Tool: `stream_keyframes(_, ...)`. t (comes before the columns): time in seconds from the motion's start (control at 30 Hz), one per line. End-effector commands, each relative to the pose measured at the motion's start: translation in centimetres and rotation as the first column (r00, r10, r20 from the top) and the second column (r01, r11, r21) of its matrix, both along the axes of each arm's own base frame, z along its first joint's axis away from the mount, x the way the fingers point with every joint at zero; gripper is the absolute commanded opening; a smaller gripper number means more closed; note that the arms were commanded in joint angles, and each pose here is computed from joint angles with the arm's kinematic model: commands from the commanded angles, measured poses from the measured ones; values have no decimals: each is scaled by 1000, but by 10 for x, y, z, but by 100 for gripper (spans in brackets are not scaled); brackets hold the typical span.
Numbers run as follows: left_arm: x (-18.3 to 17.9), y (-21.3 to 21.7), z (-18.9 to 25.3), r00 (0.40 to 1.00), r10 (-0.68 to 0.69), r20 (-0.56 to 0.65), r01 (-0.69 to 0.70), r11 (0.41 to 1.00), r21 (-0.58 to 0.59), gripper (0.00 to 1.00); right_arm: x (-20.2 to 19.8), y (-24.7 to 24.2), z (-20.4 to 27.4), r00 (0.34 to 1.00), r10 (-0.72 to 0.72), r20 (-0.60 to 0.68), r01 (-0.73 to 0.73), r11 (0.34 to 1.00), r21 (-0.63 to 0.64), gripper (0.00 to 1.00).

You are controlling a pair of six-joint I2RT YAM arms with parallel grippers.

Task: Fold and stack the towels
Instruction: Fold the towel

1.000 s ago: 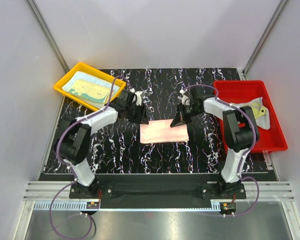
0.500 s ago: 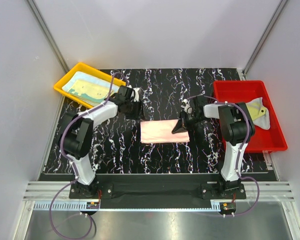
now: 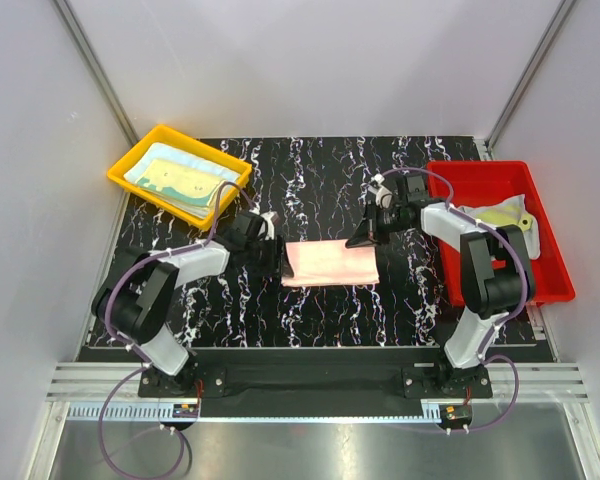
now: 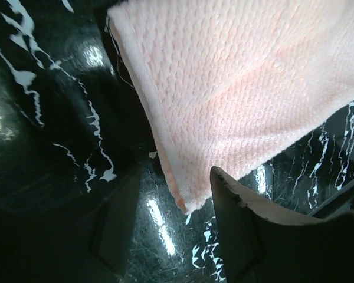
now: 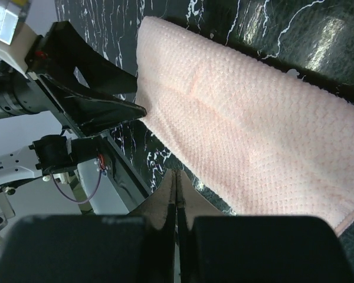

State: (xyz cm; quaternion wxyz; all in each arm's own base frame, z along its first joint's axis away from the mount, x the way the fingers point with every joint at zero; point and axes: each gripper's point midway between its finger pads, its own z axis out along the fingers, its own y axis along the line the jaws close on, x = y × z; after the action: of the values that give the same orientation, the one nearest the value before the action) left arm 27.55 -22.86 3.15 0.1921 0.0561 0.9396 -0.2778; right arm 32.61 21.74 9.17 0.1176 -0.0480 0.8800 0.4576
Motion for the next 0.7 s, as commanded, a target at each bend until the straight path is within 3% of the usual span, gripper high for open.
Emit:
stream_keyframes(0.0, 18, -14, 1, 997, 51, 50, -47, 997, -68, 56, -3, -6, 14, 999, 0, 52, 1, 1000, -29, 2)
stream_keyframes(0.3, 16, 4, -30, 975, 212, -69, -208, 976, 62, 54, -8, -10, 26, 995, 7, 95, -2, 999, -47, 2)
stream_keyframes(0.67, 6, 8, -44, 964, 240, -113, -214, 956, 202, 42, -13, -12, 29, 993, 29, 116, -22, 998, -57, 2)
